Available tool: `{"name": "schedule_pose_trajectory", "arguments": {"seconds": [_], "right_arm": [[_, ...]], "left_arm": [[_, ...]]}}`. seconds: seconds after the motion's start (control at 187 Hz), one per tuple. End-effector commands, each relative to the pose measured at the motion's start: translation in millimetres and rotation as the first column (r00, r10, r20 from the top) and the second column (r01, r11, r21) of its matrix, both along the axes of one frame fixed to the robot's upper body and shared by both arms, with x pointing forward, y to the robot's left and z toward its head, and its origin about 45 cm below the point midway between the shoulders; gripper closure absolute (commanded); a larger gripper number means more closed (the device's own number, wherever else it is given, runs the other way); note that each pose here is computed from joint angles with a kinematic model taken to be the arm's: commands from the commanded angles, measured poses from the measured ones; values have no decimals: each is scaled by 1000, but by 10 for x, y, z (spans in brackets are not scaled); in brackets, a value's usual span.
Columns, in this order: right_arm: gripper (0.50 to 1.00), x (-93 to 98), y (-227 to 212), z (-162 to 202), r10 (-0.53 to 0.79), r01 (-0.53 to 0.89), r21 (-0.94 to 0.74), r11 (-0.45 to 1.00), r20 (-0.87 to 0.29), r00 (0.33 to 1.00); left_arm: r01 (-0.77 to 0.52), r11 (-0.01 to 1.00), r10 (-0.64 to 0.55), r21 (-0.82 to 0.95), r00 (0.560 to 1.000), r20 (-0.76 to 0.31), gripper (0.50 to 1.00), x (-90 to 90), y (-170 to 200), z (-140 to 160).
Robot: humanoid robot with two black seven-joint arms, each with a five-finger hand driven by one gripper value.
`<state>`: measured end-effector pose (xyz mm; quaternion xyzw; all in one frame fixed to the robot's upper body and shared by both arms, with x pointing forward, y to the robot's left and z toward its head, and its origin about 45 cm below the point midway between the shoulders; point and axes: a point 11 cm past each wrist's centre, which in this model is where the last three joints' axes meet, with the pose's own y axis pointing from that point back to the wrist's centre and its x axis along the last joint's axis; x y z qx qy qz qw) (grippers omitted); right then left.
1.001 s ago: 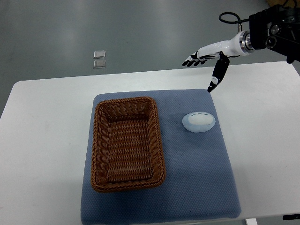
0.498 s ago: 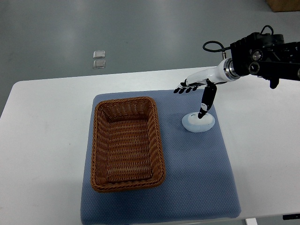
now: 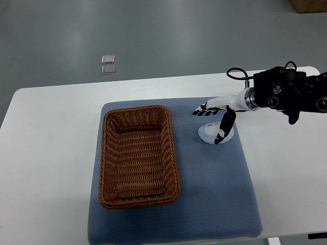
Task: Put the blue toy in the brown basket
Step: 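Lower the right hand onto the egg toy and close fingers around it, then carry the held egg toy with the right hand into the wicker basket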
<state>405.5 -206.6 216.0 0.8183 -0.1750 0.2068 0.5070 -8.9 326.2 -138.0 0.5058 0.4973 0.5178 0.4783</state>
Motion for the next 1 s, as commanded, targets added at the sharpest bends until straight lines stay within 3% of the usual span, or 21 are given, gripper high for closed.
{"name": "schedule_pose_trajectory", "arguments": {"seconds": [0.0, 0.225, 0.289, 0.337, 0.38, 0.605, 0.803, 0.995], "right_arm": [[529, -25, -35, -83, -14, 14, -4, 1000, 7, 1000], [611, -54, -124, -210, -22, 23, -35, 999, 46, 999], [679, -67, -134, -235, -23, 24, -37, 999, 45, 999], [779, -89, -148, -280, -23, 24, -43, 999, 43, 999], [838, -91, -129, -286, -11, 13, -46, 999, 50, 999], [995, -65, -178, -262, -10, 15, -57, 998, 80, 997], [1000, 26, -209, -46, -10, 16, -53, 998, 118, 993], [1000, 69, -9, 486, 51, -48, -20, 999, 166, 985]], "left_arm": [[0, 1000, 0, -1, 1000, 0, 500, 0, -4, 0], [0, 1000, 0, 0, 1000, 0, 500, 0, 2, 0], [0, 1000, 0, 0, 1000, 0, 500, 0, 2, 0], [0, 1000, 0, 0, 1000, 0, 500, 0, 2, 0], [0, 1000, 0, 0, 1000, 0, 500, 0, 2, 0], [0, 1000, 0, -1, 1000, 0, 500, 0, -4, 0], [0, 1000, 0, 0, 1000, 0, 500, 0, 2, 0], [0, 1000, 0, -1, 1000, 0, 500, 0, -4, 0]]}}
